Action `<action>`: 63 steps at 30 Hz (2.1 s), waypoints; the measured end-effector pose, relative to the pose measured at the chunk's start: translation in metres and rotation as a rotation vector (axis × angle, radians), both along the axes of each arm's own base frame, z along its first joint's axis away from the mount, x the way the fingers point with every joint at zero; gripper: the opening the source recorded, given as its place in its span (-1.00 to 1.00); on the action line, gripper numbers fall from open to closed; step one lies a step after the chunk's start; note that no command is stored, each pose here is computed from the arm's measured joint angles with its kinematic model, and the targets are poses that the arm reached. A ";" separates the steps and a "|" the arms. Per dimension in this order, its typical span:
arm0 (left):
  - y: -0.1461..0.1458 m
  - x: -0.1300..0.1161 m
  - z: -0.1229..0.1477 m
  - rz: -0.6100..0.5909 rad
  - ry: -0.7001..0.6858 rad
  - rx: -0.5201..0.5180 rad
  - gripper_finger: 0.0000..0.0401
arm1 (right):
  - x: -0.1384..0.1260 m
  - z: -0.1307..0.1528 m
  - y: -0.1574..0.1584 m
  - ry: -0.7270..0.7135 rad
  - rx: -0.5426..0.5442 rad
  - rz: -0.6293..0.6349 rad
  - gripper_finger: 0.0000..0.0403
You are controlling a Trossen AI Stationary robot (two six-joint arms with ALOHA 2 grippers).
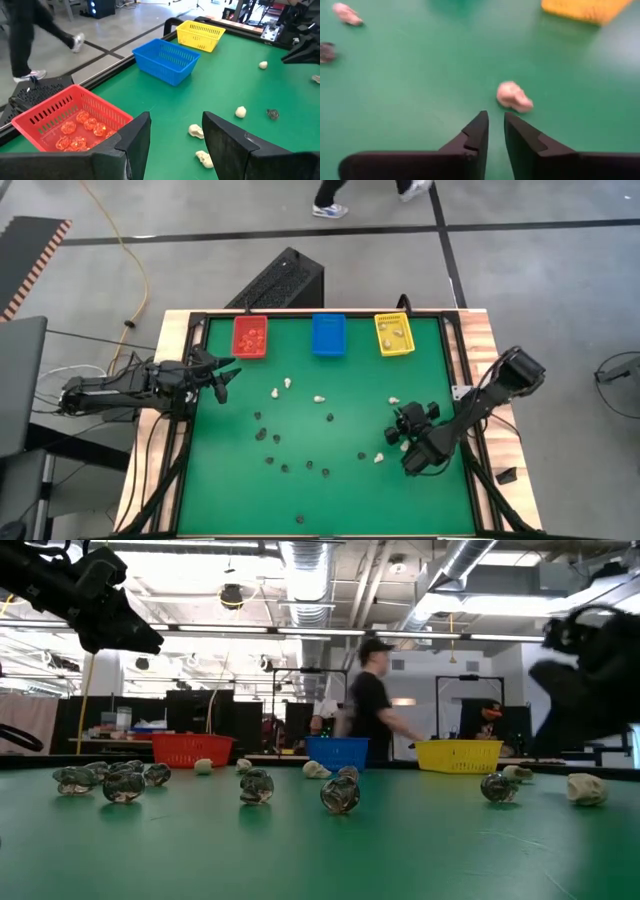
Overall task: Sort Halloween decoration
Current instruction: Put the white skull toy into the yellow bin
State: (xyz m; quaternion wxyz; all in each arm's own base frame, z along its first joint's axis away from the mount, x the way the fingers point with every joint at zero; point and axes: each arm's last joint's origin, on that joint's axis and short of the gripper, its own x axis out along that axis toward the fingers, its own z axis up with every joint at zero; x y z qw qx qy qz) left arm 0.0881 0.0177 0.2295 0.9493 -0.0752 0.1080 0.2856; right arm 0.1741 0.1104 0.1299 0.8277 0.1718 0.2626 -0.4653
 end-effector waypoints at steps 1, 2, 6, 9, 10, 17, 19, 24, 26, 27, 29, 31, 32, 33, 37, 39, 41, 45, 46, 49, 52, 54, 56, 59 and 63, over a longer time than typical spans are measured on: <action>0.000 0.000 0.000 0.000 0.000 0.000 -0.16 | 0.000 0.004 0.000 -0.001 -0.019 0.025 -0.50; 0.000 0.000 0.000 0.000 0.000 0.000 -0.16 | 0.000 0.007 -0.001 -0.004 -0.035 0.044 -0.47; 0.000 0.000 0.000 -0.001 0.001 0.000 -0.16 | 0.001 0.012 -0.005 0.016 -0.073 0.069 -0.26; 0.000 0.000 0.000 -0.001 0.000 0.000 -0.16 | 0.004 0.011 -0.012 0.076 -0.112 0.069 0.01; 0.000 0.000 0.000 -0.001 0.001 0.000 -0.16 | 0.005 0.011 -0.015 0.087 -0.120 0.057 0.10; 0.000 0.000 0.000 -0.001 0.000 0.000 -0.16 | 0.002 -0.007 -0.037 0.001 -0.116 -0.060 0.45; 0.000 0.000 0.000 -0.001 0.001 0.000 -0.16 | 0.000 -0.016 -0.038 -0.064 -0.093 -0.063 0.46; 0.000 0.000 0.000 -0.001 0.001 0.001 -0.16 | -0.010 -0.036 -0.041 -0.175 -0.021 -0.057 0.46; 0.000 0.000 0.000 -0.001 0.000 0.001 -0.16 | -0.014 -0.041 -0.044 -0.191 -0.010 -0.060 0.46; 0.000 0.000 0.000 -0.001 0.000 0.001 -0.16 | -0.015 -0.043 -0.046 -0.194 -0.006 -0.061 0.47; 0.000 0.000 0.000 -0.001 0.000 0.001 -0.16 | -0.016 -0.047 -0.046 -0.180 0.002 -0.036 0.47; 0.000 0.000 0.000 -0.001 0.000 0.001 -0.16 | -0.016 -0.051 -0.046 -0.154 -0.011 -0.003 0.47; 0.000 0.000 0.000 -0.001 0.000 0.001 -0.16 | -0.015 -0.053 -0.045 -0.139 -0.024 0.012 0.47; 0.000 0.000 0.000 -0.001 0.000 0.001 -0.16 | -0.014 -0.056 -0.045 -0.125 -0.039 0.023 0.46; 0.000 0.000 0.000 0.001 -0.001 0.002 -0.16 | -0.009 -0.065 -0.045 -0.085 -0.054 0.008 0.41; 0.000 0.000 0.000 0.003 -0.001 0.002 -0.16 | -0.007 -0.068 -0.046 -0.072 -0.065 -0.009 0.35; 0.000 0.000 0.000 0.003 -0.001 0.002 -0.16 | -0.004 -0.070 -0.046 -0.060 -0.073 -0.016 0.25; 0.000 0.000 0.000 0.003 0.000 0.002 -0.16 | 0.003 -0.068 -0.043 -0.058 -0.077 -0.026 -0.03; 0.000 0.000 0.000 0.004 0.000 0.002 -0.16 | 0.004 -0.067 -0.042 -0.057 -0.076 -0.027 -0.11; 0.000 0.000 0.000 0.003 0.000 0.002 -0.16 | 0.007 -0.062 -0.040 -0.048 -0.049 -0.027 -0.35; 0.000 0.000 0.000 0.004 0.000 0.002 -0.16 | 0.008 -0.058 -0.040 -0.050 -0.034 -0.026 -0.40; 0.000 0.000 0.000 0.005 0.000 0.002 -0.16 | 0.008 -0.055 -0.039 -0.059 -0.025 -0.026 -0.40; 0.000 0.000 0.000 0.005 0.000 0.002 -0.16 | 0.008 -0.051 -0.039 -0.074 -0.020 -0.026 -0.40; 0.000 0.000 0.000 0.005 0.001 0.003 -0.16 | 0.008 -0.044 -0.040 -0.099 0.002 -0.027 -0.40; 0.000 0.000 0.000 0.003 0.006 0.014 -0.16 | 0.010 -0.031 -0.045 -0.128 0.011 -0.039 -0.40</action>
